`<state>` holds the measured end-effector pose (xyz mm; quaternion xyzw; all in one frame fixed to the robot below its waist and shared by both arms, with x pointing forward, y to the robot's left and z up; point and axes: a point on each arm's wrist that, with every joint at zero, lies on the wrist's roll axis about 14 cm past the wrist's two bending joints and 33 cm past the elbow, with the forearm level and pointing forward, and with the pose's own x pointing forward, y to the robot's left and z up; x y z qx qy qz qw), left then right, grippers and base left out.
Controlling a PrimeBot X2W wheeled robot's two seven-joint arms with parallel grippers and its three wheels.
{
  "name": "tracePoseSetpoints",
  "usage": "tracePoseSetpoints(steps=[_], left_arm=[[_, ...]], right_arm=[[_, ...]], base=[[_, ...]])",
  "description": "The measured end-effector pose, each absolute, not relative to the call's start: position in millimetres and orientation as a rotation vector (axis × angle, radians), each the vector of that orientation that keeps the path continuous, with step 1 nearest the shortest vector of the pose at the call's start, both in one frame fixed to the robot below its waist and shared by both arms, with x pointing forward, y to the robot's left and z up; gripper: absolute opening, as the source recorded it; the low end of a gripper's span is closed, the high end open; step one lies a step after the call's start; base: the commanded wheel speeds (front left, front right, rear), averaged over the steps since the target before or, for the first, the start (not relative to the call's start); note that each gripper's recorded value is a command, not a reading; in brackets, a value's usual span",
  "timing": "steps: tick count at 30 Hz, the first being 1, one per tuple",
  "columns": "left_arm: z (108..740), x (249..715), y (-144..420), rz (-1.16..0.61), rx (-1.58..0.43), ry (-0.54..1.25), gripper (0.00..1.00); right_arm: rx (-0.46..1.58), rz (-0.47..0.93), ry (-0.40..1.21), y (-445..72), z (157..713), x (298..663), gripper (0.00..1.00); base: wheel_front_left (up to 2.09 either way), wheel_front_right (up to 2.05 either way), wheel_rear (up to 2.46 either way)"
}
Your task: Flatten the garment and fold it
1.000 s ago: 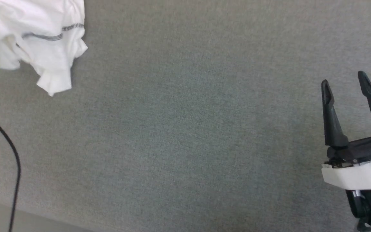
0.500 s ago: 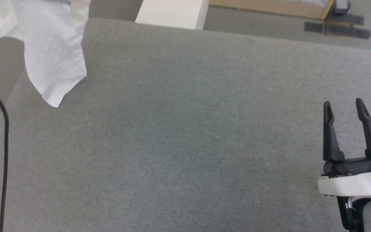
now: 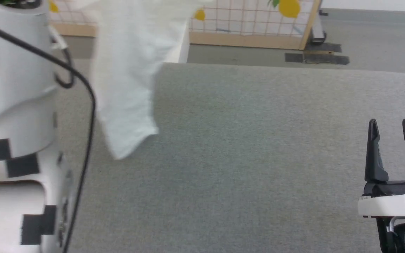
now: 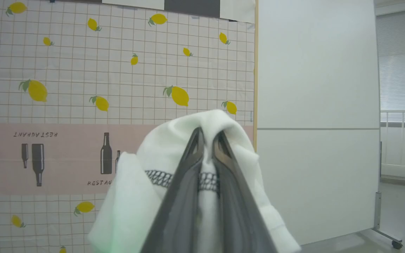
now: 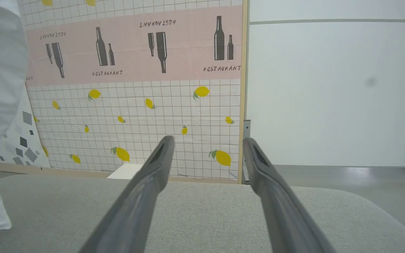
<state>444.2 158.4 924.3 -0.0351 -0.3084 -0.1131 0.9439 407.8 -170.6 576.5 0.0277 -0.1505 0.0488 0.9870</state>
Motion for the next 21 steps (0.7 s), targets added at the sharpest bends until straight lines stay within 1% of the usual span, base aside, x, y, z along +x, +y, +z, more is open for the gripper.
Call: tracePoseSetpoints(steps=[6, 9, 12, 15, 17, 21], left_arm=[[939, 431, 95, -0.412, -0.200, -0.640, 0.00], [938, 428, 68, -0.483, -0.221, -0.622, 0.00], [922, 427, 36, -0.566, -0.215, -0.574, 0.00], [878, 435, 7, -0.631, -0.224, -0.467, 0.00], [834, 441, -12, -0.662, -0.246, -0.362, 0.00], [745, 456, -29, -0.637, -0.273, -0.163, 0.00]], right_arm=[[0.045, 0.030, -0.315, -195, 581, 389, 1.00], [0.044, -0.017, -0.323, -211, 583, 380, 1.00], [0.036, -0.069, -0.331, -229, 586, 372, 1.00], [0.028, -0.111, -0.336, -243, 587, 365, 1.00], [0.023, -0.130, -0.339, -249, 588, 362, 1.00], [0.020, -0.137, -0.324, -252, 583, 362, 1.00]], base=[[0.00, 0.00, 0.00], [0.00, 0.00, 0.00], [0.00, 0.00, 0.00], [0.00, 0.00, 0.00], [0.00, 0.00, 0.00], [0.00, 0.00, 0.00]])
